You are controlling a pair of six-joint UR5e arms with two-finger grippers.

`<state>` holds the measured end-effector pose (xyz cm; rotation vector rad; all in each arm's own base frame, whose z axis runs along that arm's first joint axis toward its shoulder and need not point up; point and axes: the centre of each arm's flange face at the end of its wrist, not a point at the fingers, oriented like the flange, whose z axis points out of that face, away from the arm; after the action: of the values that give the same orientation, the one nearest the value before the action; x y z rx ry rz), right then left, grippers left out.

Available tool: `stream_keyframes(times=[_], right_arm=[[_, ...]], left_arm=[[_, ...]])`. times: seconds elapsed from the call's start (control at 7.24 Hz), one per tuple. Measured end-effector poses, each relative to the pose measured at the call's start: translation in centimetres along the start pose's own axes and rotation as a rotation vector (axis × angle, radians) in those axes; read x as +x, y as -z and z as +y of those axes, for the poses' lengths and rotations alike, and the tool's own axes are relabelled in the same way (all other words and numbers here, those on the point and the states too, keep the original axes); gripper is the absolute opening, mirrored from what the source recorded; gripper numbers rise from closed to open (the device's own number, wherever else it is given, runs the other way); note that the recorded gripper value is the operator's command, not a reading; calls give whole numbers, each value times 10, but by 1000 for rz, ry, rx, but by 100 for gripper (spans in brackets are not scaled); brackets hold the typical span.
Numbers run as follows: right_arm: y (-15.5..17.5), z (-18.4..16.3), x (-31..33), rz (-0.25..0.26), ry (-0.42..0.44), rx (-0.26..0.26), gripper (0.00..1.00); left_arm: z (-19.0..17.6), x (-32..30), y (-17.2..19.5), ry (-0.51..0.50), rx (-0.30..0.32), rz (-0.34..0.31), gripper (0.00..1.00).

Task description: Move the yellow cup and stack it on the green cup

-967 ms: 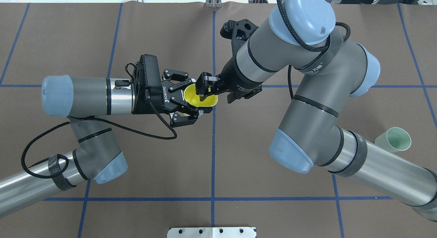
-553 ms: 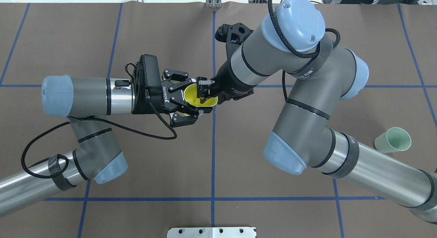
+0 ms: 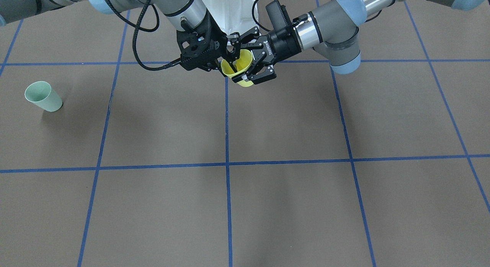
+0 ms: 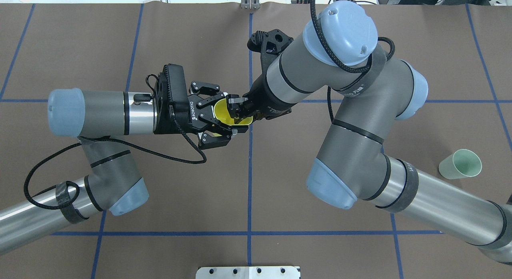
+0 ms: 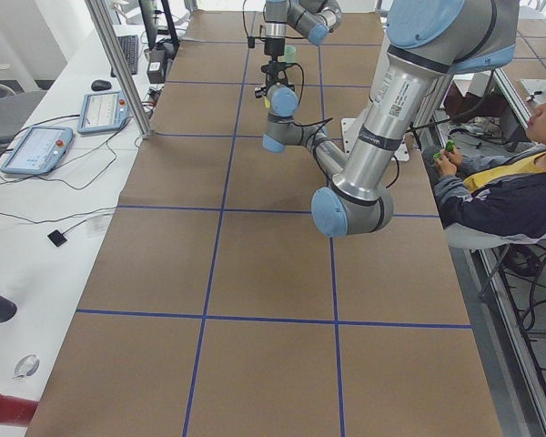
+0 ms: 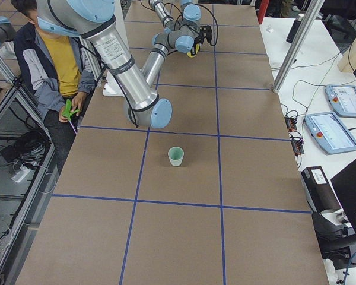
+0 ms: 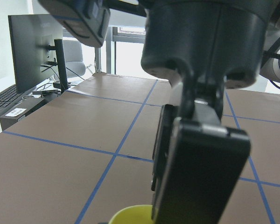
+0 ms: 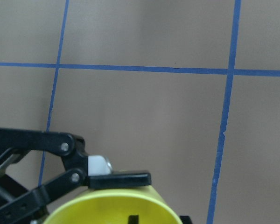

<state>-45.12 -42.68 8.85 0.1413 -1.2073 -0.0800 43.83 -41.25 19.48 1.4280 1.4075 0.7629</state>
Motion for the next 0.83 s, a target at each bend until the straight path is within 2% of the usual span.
stream_keyframes(times=[0.41,0.83], right_arm=[[5,-1,0,-1,-10,16,0],[9,-5,6,5,-22,23,0]], left_arm=[[-1,1,1,-1,1,1,100],[-1,1,1,4,3,2,100]])
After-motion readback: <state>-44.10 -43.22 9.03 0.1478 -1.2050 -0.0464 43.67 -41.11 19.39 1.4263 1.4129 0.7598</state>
